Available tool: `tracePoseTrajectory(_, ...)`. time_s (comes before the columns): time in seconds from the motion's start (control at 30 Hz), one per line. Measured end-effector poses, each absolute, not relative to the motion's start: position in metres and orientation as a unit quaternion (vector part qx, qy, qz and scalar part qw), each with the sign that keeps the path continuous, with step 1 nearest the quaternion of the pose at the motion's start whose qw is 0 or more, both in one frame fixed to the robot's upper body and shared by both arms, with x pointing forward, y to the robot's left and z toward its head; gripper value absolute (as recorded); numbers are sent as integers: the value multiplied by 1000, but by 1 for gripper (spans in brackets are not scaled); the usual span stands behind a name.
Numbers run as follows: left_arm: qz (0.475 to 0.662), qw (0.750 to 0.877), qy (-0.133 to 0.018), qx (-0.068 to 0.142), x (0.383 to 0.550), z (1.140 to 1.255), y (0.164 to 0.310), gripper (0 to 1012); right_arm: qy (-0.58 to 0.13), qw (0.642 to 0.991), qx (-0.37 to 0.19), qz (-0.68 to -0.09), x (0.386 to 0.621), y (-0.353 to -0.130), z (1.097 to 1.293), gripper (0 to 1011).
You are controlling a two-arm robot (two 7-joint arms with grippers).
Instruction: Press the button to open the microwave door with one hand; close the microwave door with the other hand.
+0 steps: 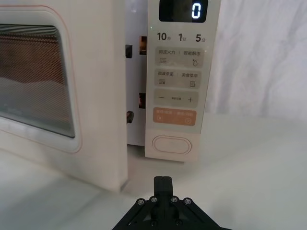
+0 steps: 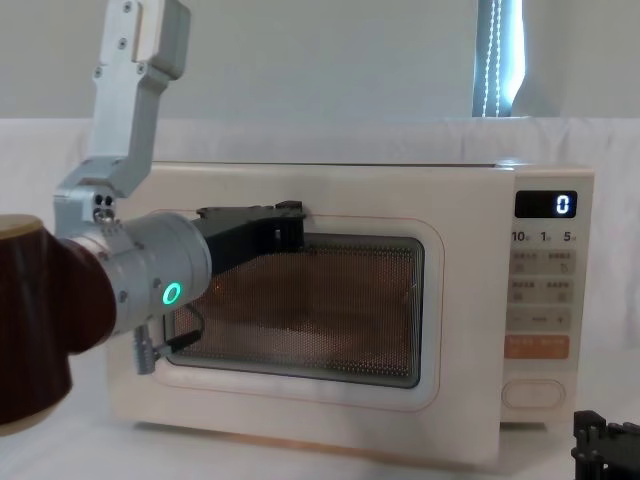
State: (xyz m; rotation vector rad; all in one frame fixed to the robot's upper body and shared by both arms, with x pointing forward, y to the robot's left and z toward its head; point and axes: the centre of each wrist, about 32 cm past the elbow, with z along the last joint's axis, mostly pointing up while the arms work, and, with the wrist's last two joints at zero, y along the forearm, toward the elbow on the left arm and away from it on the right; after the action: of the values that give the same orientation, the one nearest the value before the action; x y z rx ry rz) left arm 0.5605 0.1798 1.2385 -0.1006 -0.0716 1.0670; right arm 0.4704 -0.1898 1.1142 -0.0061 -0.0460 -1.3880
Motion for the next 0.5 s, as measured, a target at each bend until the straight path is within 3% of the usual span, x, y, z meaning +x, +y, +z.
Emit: tracePoseTrajectory(0.5, 508, 859, -41, -45, 578, 1243, 170, 0, -21, 768, -3, -640, 470, -190, 1114, 0)
